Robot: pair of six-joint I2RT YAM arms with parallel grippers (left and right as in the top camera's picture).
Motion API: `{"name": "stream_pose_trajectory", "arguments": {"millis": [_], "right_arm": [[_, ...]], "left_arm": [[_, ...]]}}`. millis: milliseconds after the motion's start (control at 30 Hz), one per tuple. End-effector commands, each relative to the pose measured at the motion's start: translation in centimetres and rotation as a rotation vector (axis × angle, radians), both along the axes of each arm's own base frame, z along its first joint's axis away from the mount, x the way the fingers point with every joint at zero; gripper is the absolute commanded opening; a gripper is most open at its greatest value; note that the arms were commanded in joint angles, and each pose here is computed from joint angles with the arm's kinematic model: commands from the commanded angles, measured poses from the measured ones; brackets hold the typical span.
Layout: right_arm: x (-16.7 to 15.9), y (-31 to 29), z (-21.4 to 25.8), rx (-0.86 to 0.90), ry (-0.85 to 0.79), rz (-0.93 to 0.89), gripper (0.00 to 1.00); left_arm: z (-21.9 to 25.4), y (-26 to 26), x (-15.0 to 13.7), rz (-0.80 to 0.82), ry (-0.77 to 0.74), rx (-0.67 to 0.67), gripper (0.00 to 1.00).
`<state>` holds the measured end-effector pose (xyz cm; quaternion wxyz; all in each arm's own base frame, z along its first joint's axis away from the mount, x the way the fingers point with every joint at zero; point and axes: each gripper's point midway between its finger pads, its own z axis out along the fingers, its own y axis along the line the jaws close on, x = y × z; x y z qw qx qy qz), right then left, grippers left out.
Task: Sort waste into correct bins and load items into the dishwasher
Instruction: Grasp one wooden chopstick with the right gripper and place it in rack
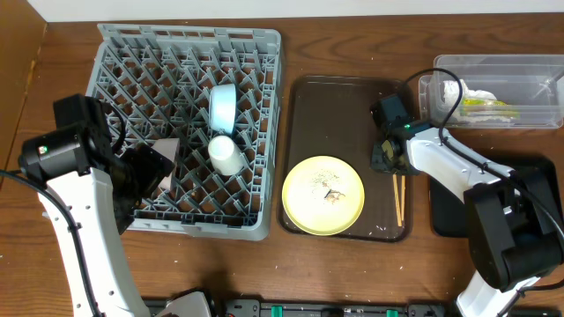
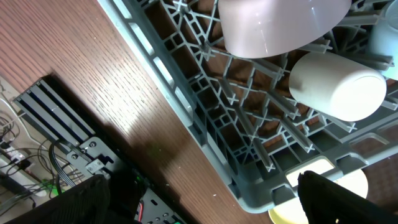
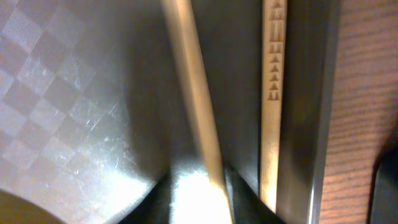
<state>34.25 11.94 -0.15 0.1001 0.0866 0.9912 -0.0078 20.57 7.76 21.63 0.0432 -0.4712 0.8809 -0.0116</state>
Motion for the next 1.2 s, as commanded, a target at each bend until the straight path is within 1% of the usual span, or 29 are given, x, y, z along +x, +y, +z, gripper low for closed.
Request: {"name": "stream_pose_trajectory", "arguments": {"millis": [0,33,200,333,433,500,533,600,667,733,867,933,1000,1167], "right_arm": [[-1.8,-0.2,-1.9,0.005,0.078,0.007,0.03],[-1.6,-0.1,-1.8,0.01,0.076,0.005,0.01],[0.0,0.6,0.4,0.026,0.045,0.006,0.01],[1.9,1.3,4.0,0.043,0.003,0.008,0.01],[3.6,2.3,7.5,0.079,-0.047,0.013,0.01],[4.8,4.0,9.9,0.152,-0.081,0.04,0.01],[5.8,6.2,12.1,0.252,-0.115,0.072,0.01],[6.8,9.1,14.4,0.389,-0.163,0.12,0.01],[7.6,11.9,16.4,0.515,-0.213,0.168,0.01],[8.2,14.2,17.8,0.603,-0.257,0.182,0.01],[8.3,18.8,18.9,0.686,-0.315,0.194,0.01],[8.0,21.6,19.5,0.719,-0.359,0.246,0.01],[7.7,24.0,19.6,0.731,-0.399,0.28,0.01],[6.8,27.4,18.6,0.74,-0.42,0.258,0.01]], "left_arm": [[0.0,0.3,-0.3,-0.005,0.01,0.015,0.98],[0.0,0.3,-0.3,-0.005,0.01,0.015,0.98],[0.0,0.3,-0.3,-0.005,0.01,0.015,0.98],[0.0,0.3,-0.3,-0.005,0.01,0.015,0.98],[0.0,0.3,-0.3,-0.005,0.01,0.015,0.98],[0.0,0.3,-0.3,-0.005,0.009,0.015,0.98],[0.0,0.3,-0.3,-0.005,0.01,0.015,0.98],[0.0,0.3,-0.3,-0.005,0.01,0.015,0.98],[0.0,0.3,-0.3,-0.005,0.01,0.015,0.98],[0.0,0.3,-0.3,-0.005,0.009,0.015,0.98],[0.0,0.3,-0.3,-0.005,0.009,0.015,0.98],[0.0,0.3,-0.3,-0.005,0.009,0.015,0.98],[0.0,0.3,-0.3,-0.005,0.01,0.015,0.98],[0.0,0.3,-0.3,-0.005,0.009,0.015,0.98]]}}
